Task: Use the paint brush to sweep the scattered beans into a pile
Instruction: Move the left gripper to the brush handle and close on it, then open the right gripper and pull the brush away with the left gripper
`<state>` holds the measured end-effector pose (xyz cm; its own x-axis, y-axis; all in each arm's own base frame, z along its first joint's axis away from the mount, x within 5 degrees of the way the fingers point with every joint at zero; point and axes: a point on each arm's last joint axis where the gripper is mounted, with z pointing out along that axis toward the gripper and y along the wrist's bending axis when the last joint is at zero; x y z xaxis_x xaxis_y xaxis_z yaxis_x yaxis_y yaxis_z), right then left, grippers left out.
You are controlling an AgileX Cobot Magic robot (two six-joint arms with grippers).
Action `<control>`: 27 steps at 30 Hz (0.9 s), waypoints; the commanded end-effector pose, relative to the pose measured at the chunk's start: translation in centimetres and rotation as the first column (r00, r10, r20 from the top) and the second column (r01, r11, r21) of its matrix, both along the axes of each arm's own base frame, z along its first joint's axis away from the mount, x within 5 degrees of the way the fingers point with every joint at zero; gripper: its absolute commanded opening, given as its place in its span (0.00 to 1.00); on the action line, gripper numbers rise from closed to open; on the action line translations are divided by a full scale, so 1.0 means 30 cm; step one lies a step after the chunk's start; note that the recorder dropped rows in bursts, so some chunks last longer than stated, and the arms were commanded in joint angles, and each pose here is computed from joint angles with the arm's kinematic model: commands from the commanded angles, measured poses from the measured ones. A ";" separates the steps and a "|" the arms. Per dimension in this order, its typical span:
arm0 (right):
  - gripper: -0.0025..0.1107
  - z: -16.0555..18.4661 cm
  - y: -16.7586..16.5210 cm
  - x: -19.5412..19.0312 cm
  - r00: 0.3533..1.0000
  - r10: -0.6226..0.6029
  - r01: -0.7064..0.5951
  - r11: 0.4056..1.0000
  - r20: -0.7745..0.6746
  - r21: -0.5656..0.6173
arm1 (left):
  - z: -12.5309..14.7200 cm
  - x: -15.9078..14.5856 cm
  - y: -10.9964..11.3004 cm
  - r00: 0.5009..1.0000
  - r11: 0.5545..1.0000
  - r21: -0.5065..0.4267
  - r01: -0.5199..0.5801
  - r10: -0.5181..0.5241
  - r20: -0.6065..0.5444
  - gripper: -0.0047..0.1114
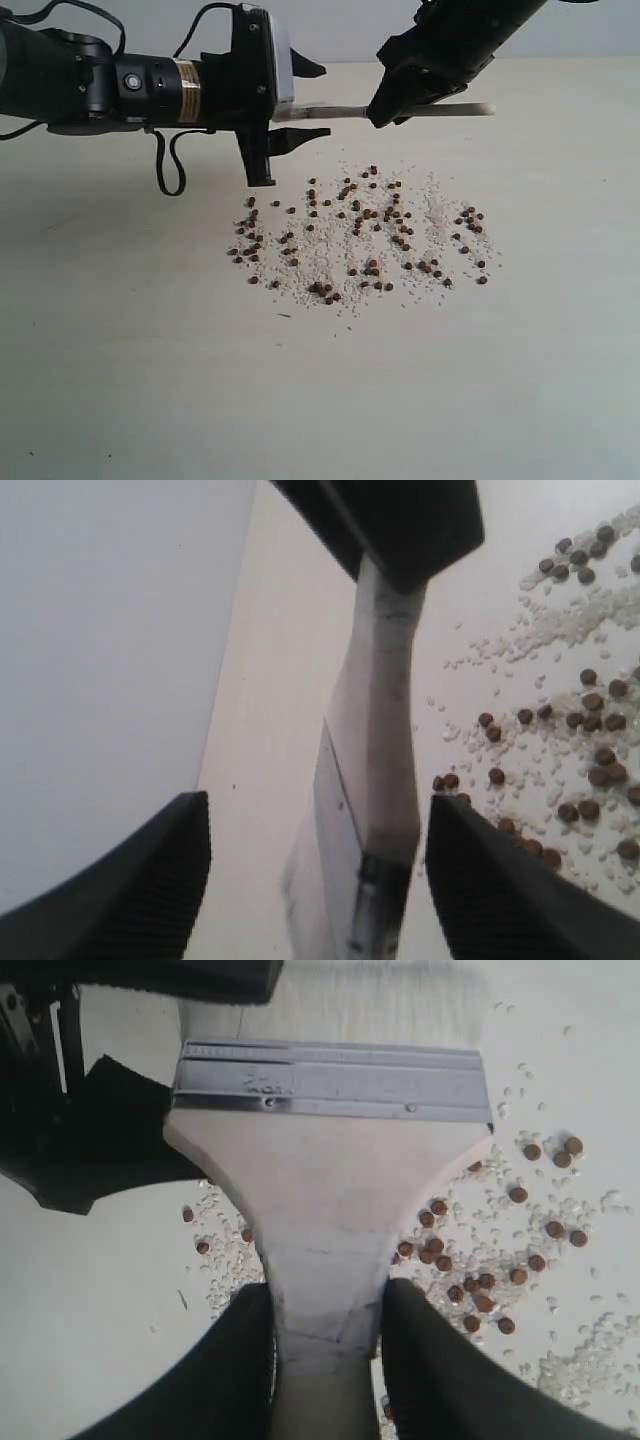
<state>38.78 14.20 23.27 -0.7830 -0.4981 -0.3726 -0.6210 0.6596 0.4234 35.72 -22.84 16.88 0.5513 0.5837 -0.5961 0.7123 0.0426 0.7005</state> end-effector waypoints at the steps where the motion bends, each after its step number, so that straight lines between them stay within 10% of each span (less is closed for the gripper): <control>1: 0.02 0.015 0.005 0.000 1.000 0.009 -0.009 1.000 0.013 0.014 | -0.007 0.001 -0.026 1.000 1.000 -0.019 0.007 -0.007 -0.006 0.57; 10: 0.02 0.015 0.005 0.000 1.000 0.011 -0.011 1.000 0.015 0.013 | -0.014 0.005 -0.023 1.000 1.000 -0.004 -0.006 0.006 -0.010 0.55; 27: 0.02 0.018 0.009 0.000 1.000 0.010 -0.010 0.999 0.014 0.031 | -0.013 -0.003 -0.034 1.000 1.000 -0.007 0.008 -0.008 -0.008 0.04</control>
